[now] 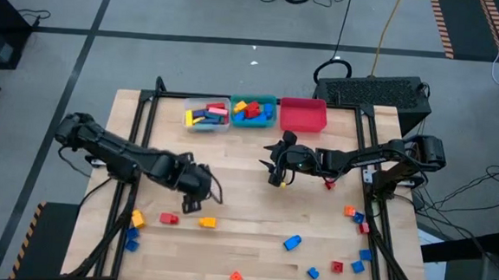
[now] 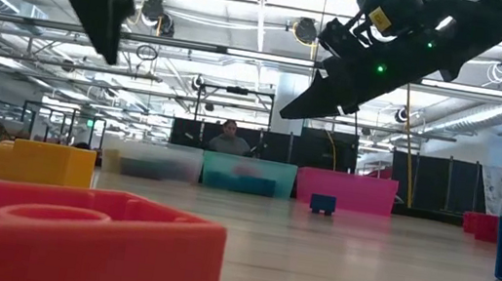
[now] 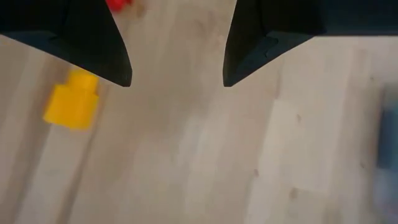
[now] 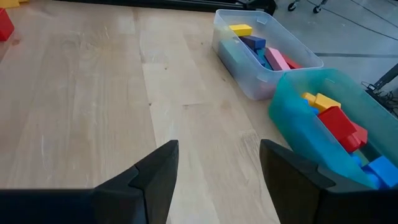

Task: Sort blocks by size
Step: Put the yellow 1 stud game piece into the green bin

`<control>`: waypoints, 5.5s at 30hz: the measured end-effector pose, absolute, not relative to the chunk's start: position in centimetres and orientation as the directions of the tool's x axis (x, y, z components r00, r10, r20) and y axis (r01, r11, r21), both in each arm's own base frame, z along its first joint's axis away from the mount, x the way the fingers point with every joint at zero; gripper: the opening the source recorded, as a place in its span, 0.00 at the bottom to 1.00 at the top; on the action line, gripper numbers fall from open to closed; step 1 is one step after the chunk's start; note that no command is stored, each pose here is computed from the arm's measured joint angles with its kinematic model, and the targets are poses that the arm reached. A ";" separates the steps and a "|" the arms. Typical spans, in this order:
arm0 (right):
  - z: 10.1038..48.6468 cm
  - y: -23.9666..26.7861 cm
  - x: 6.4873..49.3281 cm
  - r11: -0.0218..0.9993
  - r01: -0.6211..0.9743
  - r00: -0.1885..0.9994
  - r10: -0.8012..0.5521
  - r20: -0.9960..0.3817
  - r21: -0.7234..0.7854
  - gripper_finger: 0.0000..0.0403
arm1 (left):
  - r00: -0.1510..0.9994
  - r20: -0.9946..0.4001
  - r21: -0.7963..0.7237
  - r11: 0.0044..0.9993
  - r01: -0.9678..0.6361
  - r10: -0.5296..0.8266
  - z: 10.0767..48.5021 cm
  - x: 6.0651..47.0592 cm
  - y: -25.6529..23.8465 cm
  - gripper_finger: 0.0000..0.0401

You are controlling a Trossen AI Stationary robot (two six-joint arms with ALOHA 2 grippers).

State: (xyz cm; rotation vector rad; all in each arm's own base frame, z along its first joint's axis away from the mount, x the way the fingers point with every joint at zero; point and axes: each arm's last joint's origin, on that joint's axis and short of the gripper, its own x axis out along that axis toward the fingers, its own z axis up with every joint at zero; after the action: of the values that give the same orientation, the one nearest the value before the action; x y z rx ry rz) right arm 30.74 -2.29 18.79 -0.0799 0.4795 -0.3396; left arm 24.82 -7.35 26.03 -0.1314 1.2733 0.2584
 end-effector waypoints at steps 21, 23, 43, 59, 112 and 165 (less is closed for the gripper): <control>18.8 -2.3 30.7 0.941 0.304 0.831 -0.339 -0.441 -0.149 0.52 | 0.037 -0.999 -0.039 0.834 -0.550 -0.022 25.7 17.8 -16.3 0.64; 18.8 -2.3 30.7 0.941 0.305 0.831 -0.339 -0.441 -0.148 0.52 | 0.039 -0.999 -0.038 0.853 -0.520 -0.020 25.7 17.2 -17.0 0.64; 18.7 -2.3 30.7 0.941 0.308 0.830 -0.338 -0.443 -0.141 0.52 | -0.225 -0.968 0.214 0.822 -0.527 0.108 21.2 16.1 -20.3 0.64; 18.7 -2.2 30.7 0.941 0.315 0.830 -0.337 -0.445 -0.125 0.52 | -0.394 -0.912 0.321 0.802 -0.504 0.117 16.2 13.6 -19.2 0.64; 18.9 -2.2 30.8 0.940 0.325 0.838 -0.337 -0.430 -0.102 0.52 | -0.074 -0.973 0.219 0.776 -0.592 0.218 19.0 20.3 -7.6 0.01; 17.4 3.3 29.6 0.882 0.446 0.774 -0.297 -0.560 0.149 0.52 | 0.579 -0.627 0.057 0.772 -0.633 0.521 20.2 30.9 18.9 0.03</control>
State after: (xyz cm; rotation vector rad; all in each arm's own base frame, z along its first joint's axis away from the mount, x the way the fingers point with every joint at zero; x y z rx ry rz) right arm 29.61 3.32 17.39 0.2825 0.5546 -0.4081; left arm 30.89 18.94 20.20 -0.1804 0.6713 0.6783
